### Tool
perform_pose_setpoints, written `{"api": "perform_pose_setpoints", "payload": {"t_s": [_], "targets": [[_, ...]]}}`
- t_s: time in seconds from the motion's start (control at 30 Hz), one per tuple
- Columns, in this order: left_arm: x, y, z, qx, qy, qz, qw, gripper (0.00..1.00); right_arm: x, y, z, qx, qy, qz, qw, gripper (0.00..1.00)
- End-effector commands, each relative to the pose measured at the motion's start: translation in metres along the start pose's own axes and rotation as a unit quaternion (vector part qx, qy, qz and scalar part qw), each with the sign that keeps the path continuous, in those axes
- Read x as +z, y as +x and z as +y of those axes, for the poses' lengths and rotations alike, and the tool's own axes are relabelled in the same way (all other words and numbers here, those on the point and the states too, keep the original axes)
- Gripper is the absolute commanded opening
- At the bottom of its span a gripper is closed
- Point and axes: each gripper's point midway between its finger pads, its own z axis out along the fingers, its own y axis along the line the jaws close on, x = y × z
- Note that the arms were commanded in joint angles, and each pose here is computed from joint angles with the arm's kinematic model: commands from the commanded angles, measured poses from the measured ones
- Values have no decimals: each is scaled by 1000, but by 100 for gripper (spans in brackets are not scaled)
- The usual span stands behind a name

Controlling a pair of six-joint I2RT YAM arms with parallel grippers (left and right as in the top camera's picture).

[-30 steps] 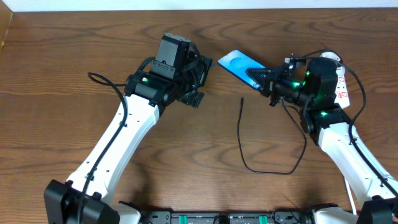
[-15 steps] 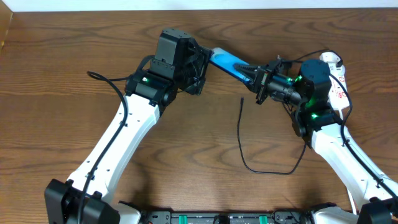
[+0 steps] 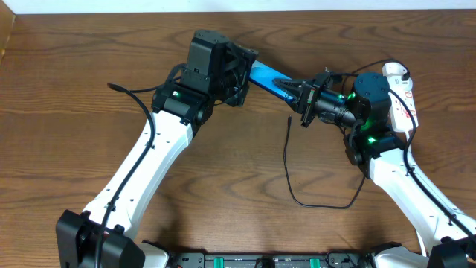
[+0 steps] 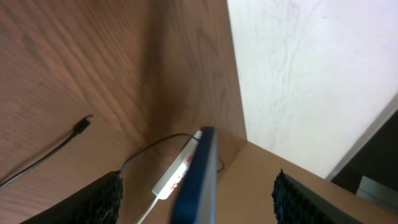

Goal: Plug charger to phone and switch on socket
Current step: 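Rotate the phone with both grippers, bottom end toward the right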

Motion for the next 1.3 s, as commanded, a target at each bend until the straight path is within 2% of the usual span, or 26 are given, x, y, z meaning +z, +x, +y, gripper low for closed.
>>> {"api": "perform_pose_setpoints", "payload": {"t_s": [0.0,0.23,0.5,0.63,1.07,1.27], "targets": [[2,-5,-4,-3,7,-9,1000,77,2,7,8,-6,-9,9,1000,1],[2,-5,-5,-1,8,-9,1000,76,1,11,19,-25,-30,13,999,1],[2,-5,-5,0,7,-9,1000,64,1,12,20,-28,-31,17,999,1],[2,-5,-5,0,7,-9,1000,54,2,15,20,-31,-33,21,999,1],[7,-6,-4,0,8,-9,1000,52,7,25,17,-34,-29,32,999,1],[7,-6,-7,1,13,-9,1000,30,7,25,16,-34,-28,32,998,1]]}}
